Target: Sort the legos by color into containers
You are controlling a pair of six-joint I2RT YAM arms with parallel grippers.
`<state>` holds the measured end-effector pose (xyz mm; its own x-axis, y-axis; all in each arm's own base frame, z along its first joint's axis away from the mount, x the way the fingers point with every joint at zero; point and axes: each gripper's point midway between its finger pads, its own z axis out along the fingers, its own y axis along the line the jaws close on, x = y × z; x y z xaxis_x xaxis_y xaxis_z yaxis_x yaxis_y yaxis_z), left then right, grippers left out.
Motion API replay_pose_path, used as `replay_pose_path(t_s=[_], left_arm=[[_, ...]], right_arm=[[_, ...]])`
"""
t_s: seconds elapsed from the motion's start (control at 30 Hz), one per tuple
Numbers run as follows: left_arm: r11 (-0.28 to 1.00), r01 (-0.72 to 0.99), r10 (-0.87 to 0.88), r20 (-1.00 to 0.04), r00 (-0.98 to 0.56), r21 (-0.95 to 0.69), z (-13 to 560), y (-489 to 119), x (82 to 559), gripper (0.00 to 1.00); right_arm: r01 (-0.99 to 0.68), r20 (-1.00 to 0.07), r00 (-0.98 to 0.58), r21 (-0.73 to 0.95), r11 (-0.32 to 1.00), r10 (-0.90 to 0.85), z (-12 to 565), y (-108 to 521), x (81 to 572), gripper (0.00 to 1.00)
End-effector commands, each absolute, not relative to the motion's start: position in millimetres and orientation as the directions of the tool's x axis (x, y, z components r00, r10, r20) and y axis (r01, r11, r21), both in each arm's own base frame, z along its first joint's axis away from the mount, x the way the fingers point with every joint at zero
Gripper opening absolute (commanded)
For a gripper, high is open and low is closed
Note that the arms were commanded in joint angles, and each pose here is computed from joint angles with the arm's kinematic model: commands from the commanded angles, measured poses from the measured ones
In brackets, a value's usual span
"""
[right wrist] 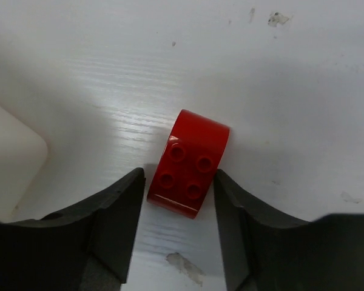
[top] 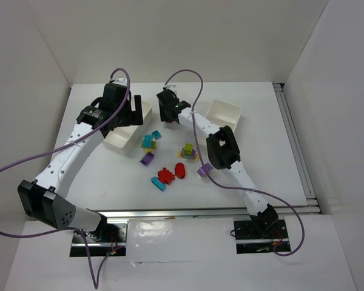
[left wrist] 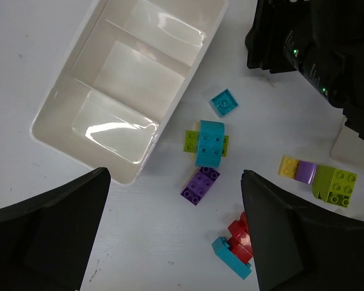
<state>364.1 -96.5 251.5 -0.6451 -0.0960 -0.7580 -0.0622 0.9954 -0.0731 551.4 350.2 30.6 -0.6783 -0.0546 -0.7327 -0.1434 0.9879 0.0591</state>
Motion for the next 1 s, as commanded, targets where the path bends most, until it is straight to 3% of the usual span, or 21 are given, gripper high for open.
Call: replay_pose_path(t_s=[0.0,0.3,0.47,0.53,0.57,0.77,0.97], left_arm=[[0.995,-0.073,-0.098,-0.761,-0.642,-0.067,250,-95,363,1.00],[0.995,-0.079,-0.100,-0.768,-0.633,-0.065,254,-94,364,1.00],[0.994,-0.084,-0.109,-0.767,-0.632,-0.072,254,-95,367,1.00],[0.994,-0.078,-0.109,-0.765,-0.635,-0.077,254,-98,369,1.00],[0.993,-0.077,-0.115,-0.754,-0.646,-0.085,249,-100,370,1.00],[0.994,-0.010,-0.081,-0.705,-0.704,-0.105,228,-127,376,1.00],[0.988,0.068,-0.037,-0.636,-0.771,-0.139,204,-162,377,1.00]], right_arm=[[-0.122,-0.758,-0.651,0.038,0.992,-0.051,44,350,557,0.54],[-0.118,-0.808,-0.588,0.077,0.990,-0.007,106,349,559,0.26],[-0.137,-0.862,-0.502,0.160,0.978,0.071,197,327,558,0.26],[-0.108,-0.862,-0.499,0.160,0.981,0.086,208,304,556,0.26],[-0.105,-0.883,-0.454,0.186,0.977,0.119,244,292,552,0.26],[0.076,-0.871,-0.463,0.146,0.986,0.164,248,191,540,0.27],[0.189,-0.811,-0.544,0.133,0.973,0.217,210,116,520,0.27]])
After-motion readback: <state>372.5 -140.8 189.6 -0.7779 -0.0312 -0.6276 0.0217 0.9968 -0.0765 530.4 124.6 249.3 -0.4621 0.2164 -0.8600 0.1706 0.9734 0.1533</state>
